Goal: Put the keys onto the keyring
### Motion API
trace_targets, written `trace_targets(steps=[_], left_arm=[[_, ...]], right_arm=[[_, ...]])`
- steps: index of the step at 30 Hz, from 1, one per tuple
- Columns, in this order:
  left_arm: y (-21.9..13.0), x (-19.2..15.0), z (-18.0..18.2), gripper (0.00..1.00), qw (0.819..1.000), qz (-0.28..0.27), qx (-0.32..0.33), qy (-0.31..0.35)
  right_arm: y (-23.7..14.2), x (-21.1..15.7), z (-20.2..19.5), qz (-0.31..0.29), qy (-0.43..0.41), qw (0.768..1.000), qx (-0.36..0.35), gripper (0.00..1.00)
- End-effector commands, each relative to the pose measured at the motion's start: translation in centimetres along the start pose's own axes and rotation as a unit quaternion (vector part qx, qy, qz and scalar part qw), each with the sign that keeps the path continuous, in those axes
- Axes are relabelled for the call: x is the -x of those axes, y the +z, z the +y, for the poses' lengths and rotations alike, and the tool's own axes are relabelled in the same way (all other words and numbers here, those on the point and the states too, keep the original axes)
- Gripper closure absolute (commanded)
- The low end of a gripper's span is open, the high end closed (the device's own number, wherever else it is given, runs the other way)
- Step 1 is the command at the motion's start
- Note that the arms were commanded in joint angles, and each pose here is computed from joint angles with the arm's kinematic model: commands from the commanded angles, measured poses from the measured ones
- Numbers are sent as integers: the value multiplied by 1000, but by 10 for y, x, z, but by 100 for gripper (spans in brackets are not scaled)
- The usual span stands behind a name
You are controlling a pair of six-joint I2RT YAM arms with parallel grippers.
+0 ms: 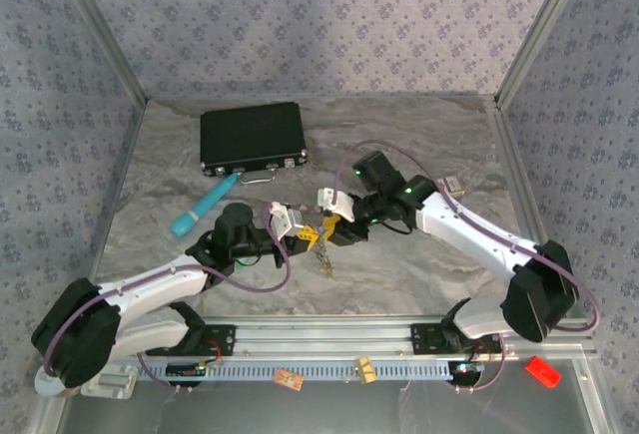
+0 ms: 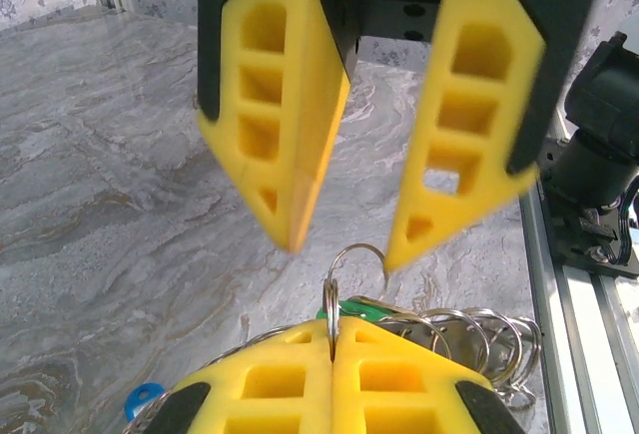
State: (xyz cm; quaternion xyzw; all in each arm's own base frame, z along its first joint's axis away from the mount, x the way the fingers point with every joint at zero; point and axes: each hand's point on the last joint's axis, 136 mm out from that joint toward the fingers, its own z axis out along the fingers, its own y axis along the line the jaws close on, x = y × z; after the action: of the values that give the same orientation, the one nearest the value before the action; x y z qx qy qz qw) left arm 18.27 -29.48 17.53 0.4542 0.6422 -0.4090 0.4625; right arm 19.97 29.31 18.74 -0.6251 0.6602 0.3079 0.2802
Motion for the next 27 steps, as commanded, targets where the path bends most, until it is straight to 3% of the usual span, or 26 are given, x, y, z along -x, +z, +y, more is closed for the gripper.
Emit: trace_targets(steps=[1,12,21,27], left_arm=[[-5,26,-5,100,998,-46,-6,35],[-7,27,-6,100,997,-53,-7,49],[-9,30,-9,100,997,-60,-9,52],[-10,35,-11,100,995,-74,-12,59]], right_arm=[[-10,8,6,-47,31,998,13,68],[-5,9,10,-69,56,995,35,69],[2,-3,5,-47,81,995,43,96],[10,0,10,-53,85,993,70,100]])
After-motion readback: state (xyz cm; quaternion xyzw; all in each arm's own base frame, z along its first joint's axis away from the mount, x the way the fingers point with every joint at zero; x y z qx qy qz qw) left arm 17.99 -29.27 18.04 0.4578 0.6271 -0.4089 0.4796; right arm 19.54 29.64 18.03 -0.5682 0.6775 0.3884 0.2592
